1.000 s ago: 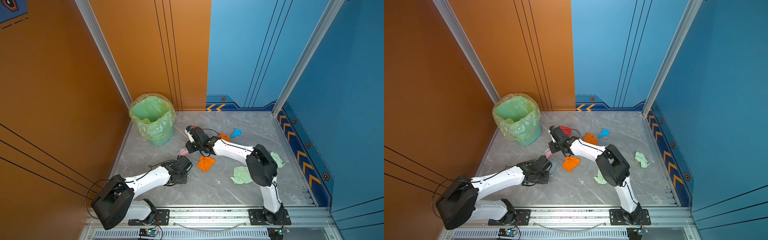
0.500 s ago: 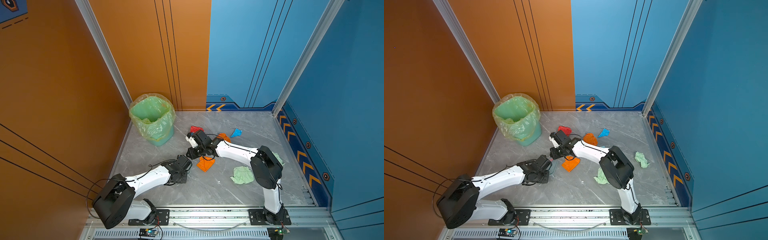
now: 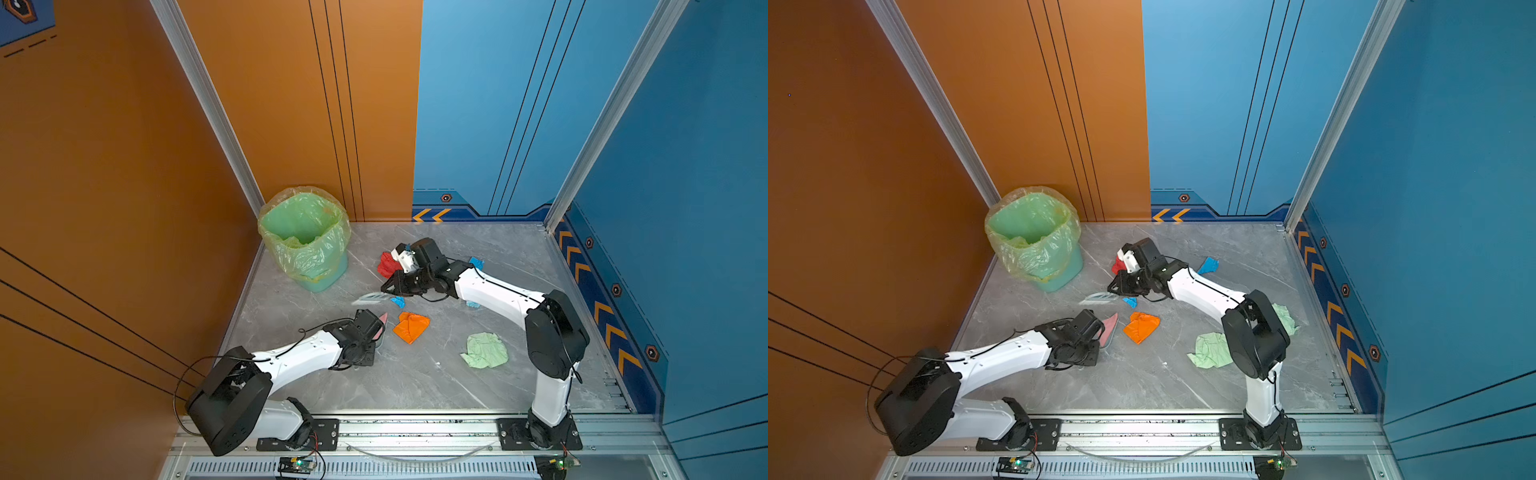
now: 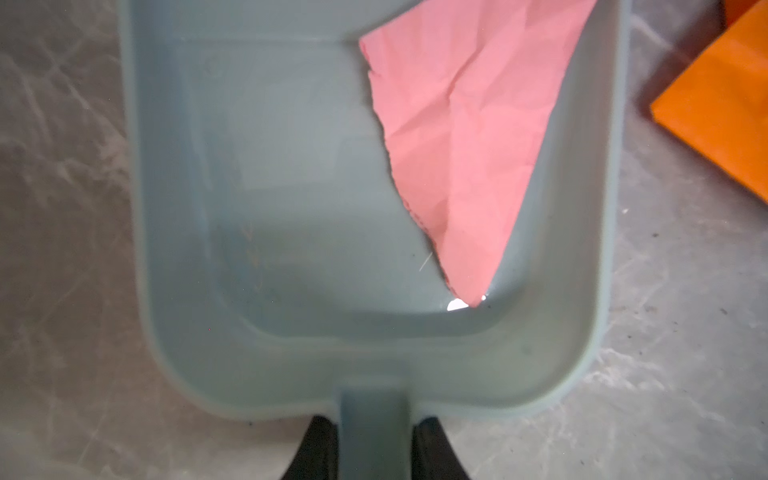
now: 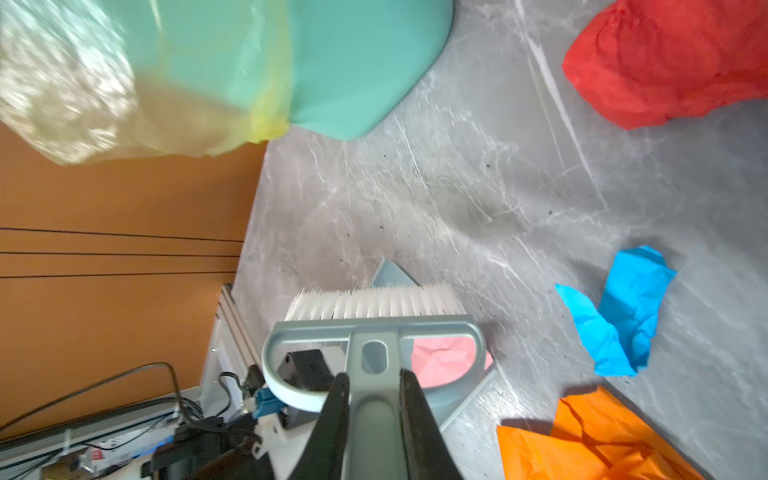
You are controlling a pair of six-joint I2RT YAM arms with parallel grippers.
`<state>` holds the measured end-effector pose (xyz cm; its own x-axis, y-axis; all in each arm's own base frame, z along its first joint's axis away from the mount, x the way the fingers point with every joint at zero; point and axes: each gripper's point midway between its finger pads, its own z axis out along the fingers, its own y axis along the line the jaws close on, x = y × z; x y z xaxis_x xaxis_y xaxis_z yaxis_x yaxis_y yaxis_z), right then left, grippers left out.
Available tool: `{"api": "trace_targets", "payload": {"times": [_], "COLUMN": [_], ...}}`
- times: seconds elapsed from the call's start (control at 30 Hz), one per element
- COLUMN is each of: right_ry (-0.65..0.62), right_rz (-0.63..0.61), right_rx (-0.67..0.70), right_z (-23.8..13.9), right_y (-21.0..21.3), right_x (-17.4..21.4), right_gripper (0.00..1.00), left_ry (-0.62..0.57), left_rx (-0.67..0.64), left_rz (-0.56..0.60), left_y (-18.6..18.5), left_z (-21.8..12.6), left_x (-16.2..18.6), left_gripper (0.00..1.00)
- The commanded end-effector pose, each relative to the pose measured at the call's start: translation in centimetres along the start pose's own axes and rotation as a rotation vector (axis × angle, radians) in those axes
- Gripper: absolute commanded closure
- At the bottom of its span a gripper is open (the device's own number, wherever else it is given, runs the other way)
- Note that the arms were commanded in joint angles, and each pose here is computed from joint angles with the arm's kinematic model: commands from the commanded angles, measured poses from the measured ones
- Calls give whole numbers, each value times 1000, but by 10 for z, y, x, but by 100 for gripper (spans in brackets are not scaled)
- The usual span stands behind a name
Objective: Sweep away the paper scraps from the table
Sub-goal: 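Sweep the pink scrap into the dustpan with the right gripper's brush, then sweep the blue scraps into the dustpan held by the left gripper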
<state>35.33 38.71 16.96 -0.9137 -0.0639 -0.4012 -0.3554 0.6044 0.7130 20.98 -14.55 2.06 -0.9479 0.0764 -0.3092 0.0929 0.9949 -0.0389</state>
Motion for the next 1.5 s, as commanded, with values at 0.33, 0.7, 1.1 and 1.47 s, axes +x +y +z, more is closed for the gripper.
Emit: {"api": "trace_targets", "payload": {"times": [0.33,0.7,1.1,1.47], "right_ry": [-129,-34,49,-43], "right_rz": [25,34,140,195], "right_rx": [438,422,30,-4], "right_z": [-44,-22,6,-15], "right_y": [-82,-88,-23,-31], "right_x": [-20,3,10,-21], "right_gripper": [100,100,100,100], "left_ry": [54,60,99,93], "left_rx": [20,57,50,46], "left_rz": [32,78,113,115], "left_y": [-10,-22,-30,-29], "left_z": [3,0,9,8], "left_x": [-1,0,4,5], "left_gripper": [100,100,100,100]}}
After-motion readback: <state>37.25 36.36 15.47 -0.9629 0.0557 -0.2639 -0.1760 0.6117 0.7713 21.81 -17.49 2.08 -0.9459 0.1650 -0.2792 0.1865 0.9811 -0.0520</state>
